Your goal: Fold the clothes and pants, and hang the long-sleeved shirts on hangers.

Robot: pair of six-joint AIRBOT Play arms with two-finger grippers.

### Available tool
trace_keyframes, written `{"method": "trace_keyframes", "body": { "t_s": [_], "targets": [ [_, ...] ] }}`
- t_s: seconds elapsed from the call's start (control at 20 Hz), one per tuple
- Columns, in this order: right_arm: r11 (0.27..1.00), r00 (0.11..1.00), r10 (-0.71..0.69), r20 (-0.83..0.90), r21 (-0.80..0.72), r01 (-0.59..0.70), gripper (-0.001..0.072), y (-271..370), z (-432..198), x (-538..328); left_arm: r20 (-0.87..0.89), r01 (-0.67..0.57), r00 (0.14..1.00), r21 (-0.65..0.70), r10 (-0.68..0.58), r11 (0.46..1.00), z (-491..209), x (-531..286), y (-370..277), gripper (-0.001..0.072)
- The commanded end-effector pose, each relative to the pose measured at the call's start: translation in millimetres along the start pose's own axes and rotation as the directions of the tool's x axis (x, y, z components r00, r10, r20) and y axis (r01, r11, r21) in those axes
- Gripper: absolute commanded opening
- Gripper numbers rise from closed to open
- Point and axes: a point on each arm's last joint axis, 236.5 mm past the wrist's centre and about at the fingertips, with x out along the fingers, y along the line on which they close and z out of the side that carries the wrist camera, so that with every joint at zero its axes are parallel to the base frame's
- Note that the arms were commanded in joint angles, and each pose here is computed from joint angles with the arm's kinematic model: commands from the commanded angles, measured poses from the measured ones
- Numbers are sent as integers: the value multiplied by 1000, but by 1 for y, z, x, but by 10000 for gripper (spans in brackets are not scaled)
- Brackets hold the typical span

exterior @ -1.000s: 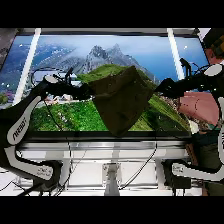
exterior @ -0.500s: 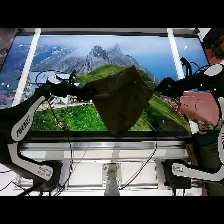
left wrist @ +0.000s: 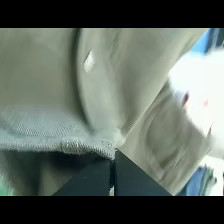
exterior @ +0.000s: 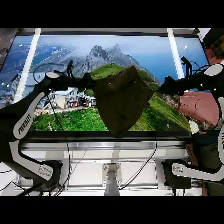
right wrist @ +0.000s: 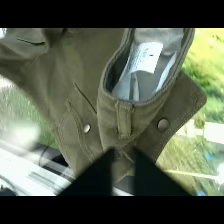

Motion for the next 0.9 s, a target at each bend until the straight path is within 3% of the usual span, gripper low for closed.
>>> {"method": "trace_keyframes", "body": {
  "t_s": [0.0,0.35,0.7,0.75,0.8,0.85],
  "targets": [
    [1000,999,-8,48,0,8,37,-2,11,-1,167,7,986,91,-23,996,59,-15,-34,9],
    [997,987,76,145,8,-78,37,24,34,1,274,-107,961,224,43,969,114,-41,-69,8],
    [990,980,103,170,-113,-85,38,77,35,33,302,-141,950,197,77,970,134,-27,-46,37],
    [988,977,107,185,-126,-84,40,83,37,36,295,-152,952,214,84,965,133,-23,-40,181],
    [987,973,111,202,-136,-84,42,89,40,38,290,-156,953,218,89,963,133,-21,-36,395],
    [986,969,112,221,-142,-82,79,92,44,39,293,-162,952,214,95,963,135,-22,-32,447]
  ]
}}
